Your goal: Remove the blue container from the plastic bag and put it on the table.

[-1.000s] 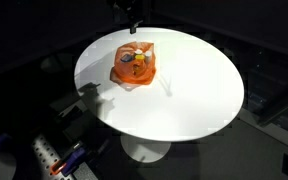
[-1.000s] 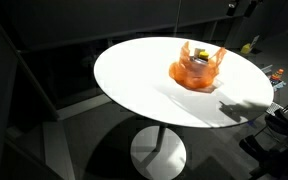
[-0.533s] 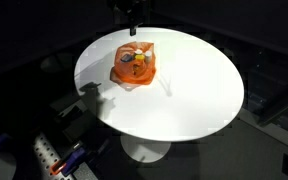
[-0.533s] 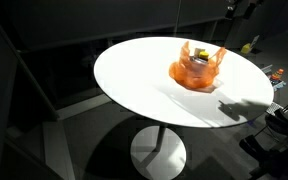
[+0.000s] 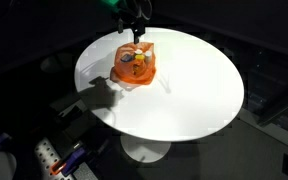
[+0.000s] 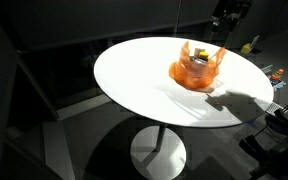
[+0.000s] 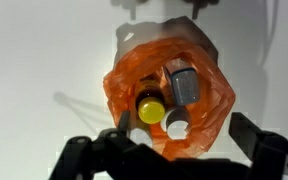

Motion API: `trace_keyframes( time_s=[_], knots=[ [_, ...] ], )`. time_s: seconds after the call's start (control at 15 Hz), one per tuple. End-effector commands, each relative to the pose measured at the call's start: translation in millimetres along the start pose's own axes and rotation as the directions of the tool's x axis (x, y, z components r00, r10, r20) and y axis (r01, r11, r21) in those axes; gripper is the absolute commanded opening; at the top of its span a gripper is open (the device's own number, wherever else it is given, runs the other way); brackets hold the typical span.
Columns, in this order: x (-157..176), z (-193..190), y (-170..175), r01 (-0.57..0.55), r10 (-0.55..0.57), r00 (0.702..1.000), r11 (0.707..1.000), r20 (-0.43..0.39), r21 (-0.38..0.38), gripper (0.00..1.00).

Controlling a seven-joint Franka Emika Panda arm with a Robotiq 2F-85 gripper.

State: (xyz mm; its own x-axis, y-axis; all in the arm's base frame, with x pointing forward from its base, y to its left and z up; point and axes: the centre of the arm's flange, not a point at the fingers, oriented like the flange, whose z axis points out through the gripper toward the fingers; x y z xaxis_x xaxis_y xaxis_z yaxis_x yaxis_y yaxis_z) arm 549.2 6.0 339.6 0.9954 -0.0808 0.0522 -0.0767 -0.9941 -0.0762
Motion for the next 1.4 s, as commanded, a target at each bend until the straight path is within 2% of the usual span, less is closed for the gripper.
trace_keyframes(
  time_s=[0.0,0.2,0.67,0.8,0.87,1.33],
  knots=[
    [18,20,-17,0.047,-0.047,0.999,0.999,0.002,0.022,1.0],
    [21,36,-28,0.068,-0.068,0.997,0.997,0.02,0.022,1.0],
    [32,67,-32,0.083,-0.086,0.996,0.993,0.037,0.079,1.0],
    [33,70,-33,0.074,-0.078,0.996,0.994,0.042,0.082,1.0],
    [21,70,-33,0.068,-0.071,0.996,0.996,0.054,0.057,1.0],
    [20,85,-29,0.07,-0.075,0.995,0.995,0.064,0.066,1.0]
  ],
)
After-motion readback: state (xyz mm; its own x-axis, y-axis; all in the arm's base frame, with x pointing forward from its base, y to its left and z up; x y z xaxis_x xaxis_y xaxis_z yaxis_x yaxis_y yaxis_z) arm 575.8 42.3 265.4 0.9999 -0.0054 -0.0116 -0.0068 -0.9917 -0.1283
